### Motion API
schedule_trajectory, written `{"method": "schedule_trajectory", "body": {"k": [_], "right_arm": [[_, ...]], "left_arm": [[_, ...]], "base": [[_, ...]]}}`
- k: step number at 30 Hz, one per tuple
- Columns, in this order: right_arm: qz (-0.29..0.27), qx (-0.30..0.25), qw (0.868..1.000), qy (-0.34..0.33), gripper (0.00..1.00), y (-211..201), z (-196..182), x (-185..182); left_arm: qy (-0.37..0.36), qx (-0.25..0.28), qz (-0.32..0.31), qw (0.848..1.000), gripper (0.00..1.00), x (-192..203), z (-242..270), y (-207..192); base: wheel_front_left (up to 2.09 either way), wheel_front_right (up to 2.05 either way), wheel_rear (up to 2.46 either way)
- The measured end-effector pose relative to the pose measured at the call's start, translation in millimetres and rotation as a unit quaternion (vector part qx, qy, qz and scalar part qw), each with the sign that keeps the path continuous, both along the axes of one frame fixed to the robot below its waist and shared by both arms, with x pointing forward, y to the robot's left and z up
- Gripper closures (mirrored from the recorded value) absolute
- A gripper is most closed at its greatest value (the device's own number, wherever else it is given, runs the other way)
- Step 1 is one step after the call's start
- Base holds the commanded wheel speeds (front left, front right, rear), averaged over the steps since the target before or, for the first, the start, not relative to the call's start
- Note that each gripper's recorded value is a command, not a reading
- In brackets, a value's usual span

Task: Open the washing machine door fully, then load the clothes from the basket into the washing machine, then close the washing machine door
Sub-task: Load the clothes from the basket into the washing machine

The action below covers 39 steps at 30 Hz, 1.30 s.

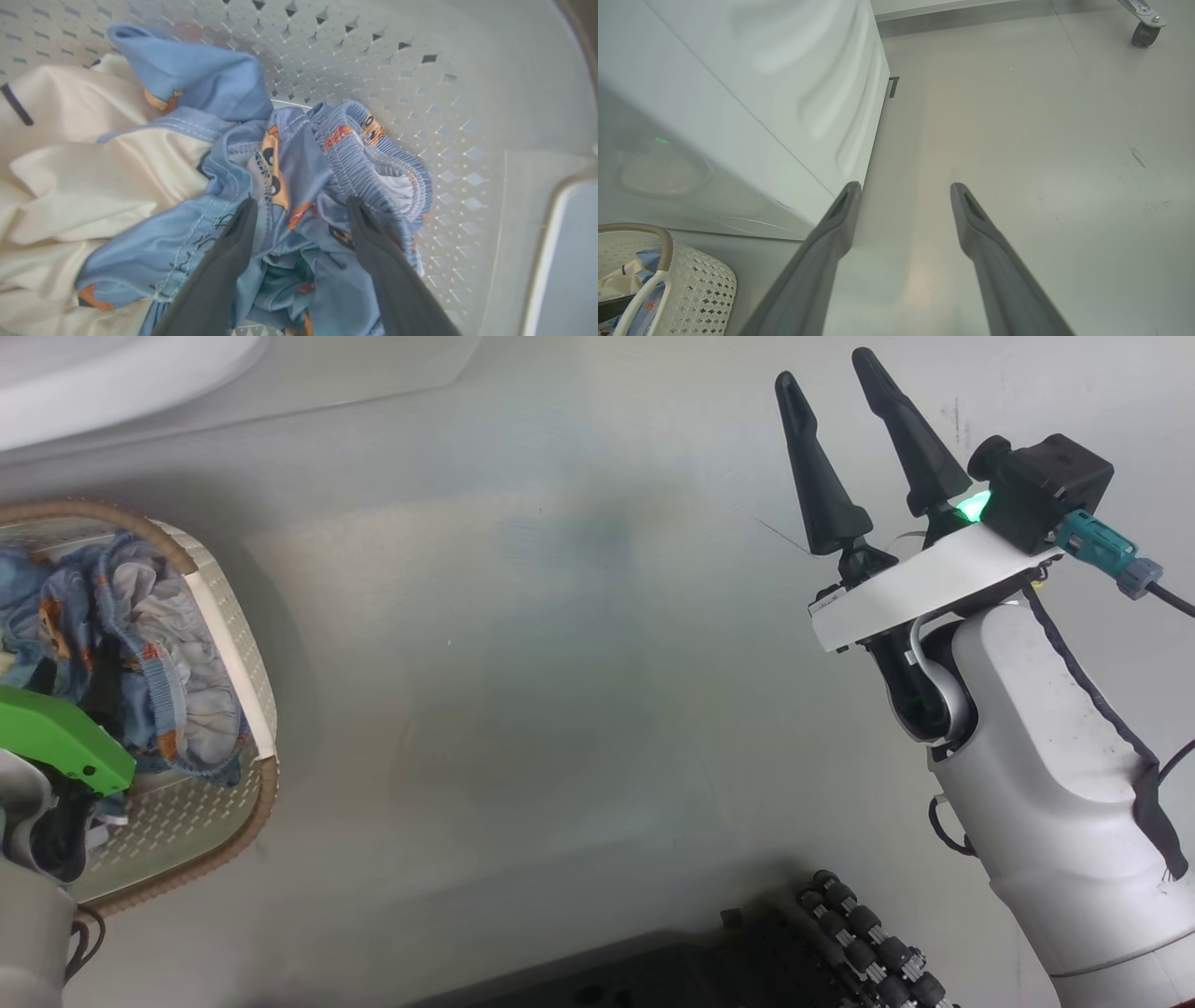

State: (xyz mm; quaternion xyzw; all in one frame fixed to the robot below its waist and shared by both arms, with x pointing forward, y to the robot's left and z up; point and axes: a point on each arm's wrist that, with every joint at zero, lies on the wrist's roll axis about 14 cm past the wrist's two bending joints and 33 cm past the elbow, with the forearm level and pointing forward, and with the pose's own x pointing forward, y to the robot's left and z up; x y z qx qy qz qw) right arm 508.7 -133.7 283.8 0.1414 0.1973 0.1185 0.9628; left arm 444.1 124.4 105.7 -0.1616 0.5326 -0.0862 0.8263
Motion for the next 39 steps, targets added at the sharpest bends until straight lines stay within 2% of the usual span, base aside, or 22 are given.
{"method": "schedule_trajectory", "body": {"k": [8,9,10,11,12,23,39], "right_arm": [[-0.004,-0.001,1.0,-0.001,0.0,-2,2,-1],[-0.004,-0.001,1.0,-0.001,0.0,-2,2,0],[-0.005,-0.001,1.0,-0.001,0.0,-2,2,0],[-0.005,-0.001,1.0,-0.001,0.0,-2,2,0],[-0.005,-0.001,1.0,-0.002,0.0,-2,3,0],[-0.004,0.002,1.0,-0.01,0.0,1,10,2],[-0.006,0.006,0.998,-0.056,0.0,4,54,12]], "left_arm": [[0.006,-0.012,-0.007,1.0,0.0,1,-2,-13],[0.009,-0.013,-0.007,1.0,0.23,1,-2,-14],[0.011,-0.012,-0.008,1.0,0.67,-1,-3,-14],[0.014,-0.012,-0.009,1.0,0.91,-2,-3,-14],[0.015,-0.012,-0.009,1.0,1.0,-3,-3,-15],[-0.002,-0.017,-0.001,1.0,1.0,6,5,-16],[-0.053,-0.032,0.044,0.997,1.0,14,45,-12]], "base": [[0.0,0.0,0.0],[0.0,0.0,0.0],[0.0,0.0,0.0],[0.0,0.0,0.0],[0.0,0.0,0.0],[0.0,0.0,0.0],[0.0,0.0,0.0]]}}
